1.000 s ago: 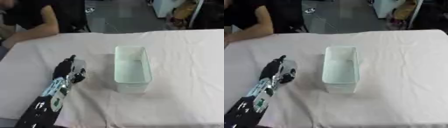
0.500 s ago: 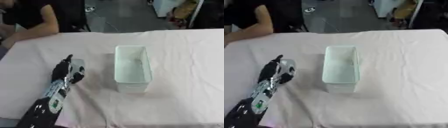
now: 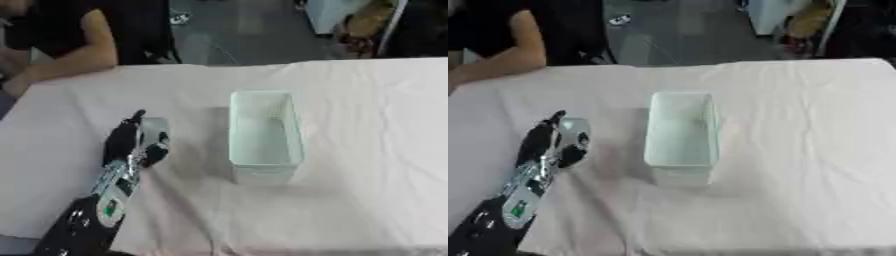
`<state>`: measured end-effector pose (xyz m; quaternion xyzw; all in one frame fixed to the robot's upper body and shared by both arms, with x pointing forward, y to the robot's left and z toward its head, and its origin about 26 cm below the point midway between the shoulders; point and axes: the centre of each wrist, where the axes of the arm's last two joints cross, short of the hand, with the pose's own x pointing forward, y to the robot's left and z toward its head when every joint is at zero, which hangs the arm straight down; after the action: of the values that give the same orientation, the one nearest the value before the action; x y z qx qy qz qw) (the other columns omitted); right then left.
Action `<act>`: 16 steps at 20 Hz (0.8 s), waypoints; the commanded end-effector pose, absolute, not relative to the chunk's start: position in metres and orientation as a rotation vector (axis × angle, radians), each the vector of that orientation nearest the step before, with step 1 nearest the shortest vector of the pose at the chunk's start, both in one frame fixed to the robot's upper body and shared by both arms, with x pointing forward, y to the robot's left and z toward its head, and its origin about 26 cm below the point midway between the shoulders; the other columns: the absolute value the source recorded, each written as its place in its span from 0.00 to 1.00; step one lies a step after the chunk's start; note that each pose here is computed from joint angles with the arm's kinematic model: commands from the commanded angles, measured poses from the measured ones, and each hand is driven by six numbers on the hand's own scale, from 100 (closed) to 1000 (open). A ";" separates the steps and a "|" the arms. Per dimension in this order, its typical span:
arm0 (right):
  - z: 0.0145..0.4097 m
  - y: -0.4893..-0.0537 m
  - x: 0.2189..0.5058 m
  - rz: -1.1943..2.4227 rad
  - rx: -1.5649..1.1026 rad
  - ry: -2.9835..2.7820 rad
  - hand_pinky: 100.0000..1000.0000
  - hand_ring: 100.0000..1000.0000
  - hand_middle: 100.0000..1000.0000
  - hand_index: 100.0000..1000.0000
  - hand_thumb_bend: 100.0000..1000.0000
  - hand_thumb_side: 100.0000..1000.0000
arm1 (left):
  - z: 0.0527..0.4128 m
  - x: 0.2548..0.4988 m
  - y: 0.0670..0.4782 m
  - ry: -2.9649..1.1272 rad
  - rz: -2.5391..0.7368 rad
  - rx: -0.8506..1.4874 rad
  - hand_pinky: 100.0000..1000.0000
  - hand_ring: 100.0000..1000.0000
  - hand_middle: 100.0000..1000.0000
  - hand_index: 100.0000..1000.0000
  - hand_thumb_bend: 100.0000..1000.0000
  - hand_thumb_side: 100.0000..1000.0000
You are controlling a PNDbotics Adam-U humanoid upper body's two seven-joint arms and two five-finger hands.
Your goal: Pick up objects on the table and place them in the box.
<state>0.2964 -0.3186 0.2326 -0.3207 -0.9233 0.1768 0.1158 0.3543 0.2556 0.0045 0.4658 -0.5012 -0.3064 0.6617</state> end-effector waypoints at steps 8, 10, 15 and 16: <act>0.241 -0.321 0.293 0.535 -0.969 -2.724 0.82 0.96 0.98 0.96 0.00 0.62 | 0.034 0.363 0.256 -1.289 -0.367 0.918 0.00 0.06 0.23 0.55 0.00 0.34; 0.241 -0.321 0.293 0.535 -0.969 -2.723 0.82 0.96 0.98 0.96 0.00 0.62 | 0.042 0.365 0.254 -1.339 -0.298 0.846 0.00 0.05 0.22 0.58 0.00 0.34; 0.241 -0.321 0.293 0.534 -0.966 -2.721 0.82 0.96 0.98 0.96 0.00 0.62 | 0.053 0.369 0.248 -1.410 -0.178 0.707 0.00 0.05 0.21 0.60 0.00 0.34; 0.241 -0.321 0.293 0.535 -0.966 -2.721 0.82 0.96 0.98 0.96 0.00 0.62 | 0.054 0.370 0.247 -1.420 -0.167 0.687 0.00 0.05 0.21 0.60 0.00 0.34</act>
<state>0.2963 -0.3188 0.2323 -0.3216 -0.9231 0.1755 0.1170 0.3642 0.2483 0.0360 0.3188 -0.6132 -0.0913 0.7170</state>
